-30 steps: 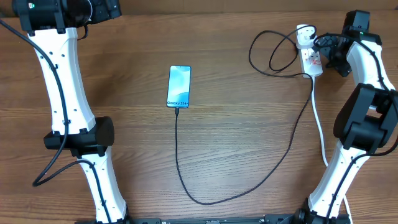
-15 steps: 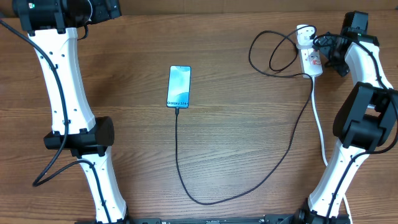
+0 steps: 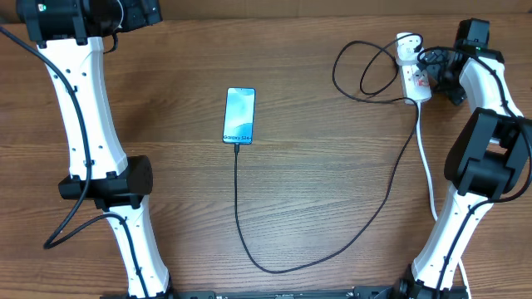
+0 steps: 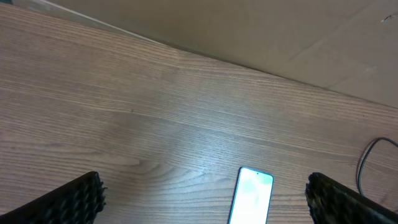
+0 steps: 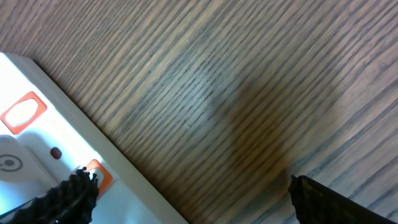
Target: Plug charger to phone and switch on socket
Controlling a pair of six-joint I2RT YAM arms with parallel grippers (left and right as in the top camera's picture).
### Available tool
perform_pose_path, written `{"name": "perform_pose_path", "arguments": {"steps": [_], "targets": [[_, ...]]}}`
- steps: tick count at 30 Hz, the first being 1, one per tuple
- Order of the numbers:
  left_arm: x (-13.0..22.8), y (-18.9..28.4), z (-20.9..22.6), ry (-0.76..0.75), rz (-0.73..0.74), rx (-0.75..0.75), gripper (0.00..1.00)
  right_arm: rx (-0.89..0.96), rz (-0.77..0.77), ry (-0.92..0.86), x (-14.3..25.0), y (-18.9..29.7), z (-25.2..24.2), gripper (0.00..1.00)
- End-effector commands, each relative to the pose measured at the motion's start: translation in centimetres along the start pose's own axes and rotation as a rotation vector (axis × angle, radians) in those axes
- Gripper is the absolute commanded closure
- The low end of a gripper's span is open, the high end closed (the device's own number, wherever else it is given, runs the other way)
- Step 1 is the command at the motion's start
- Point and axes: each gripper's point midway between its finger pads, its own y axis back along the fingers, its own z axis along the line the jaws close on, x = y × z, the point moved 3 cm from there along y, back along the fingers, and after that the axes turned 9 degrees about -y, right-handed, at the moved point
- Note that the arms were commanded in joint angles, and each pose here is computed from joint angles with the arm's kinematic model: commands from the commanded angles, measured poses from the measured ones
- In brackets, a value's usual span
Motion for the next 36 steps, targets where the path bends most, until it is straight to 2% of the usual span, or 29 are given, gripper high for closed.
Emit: {"name": "perform_pose_path", "arguments": {"steps": [1,36], "targets": [[0.1,0.1,-0.2,0.005,0.002,-0.003,0.0,-0.01,0.012,0.013,0.7,-0.7,0.9,0.0],[0.1,0.1,-0.3,0.005,0.002,-0.002,0.0,-0.015,0.081,0.09,4.1,-1.3,2.6,0.0]]}}
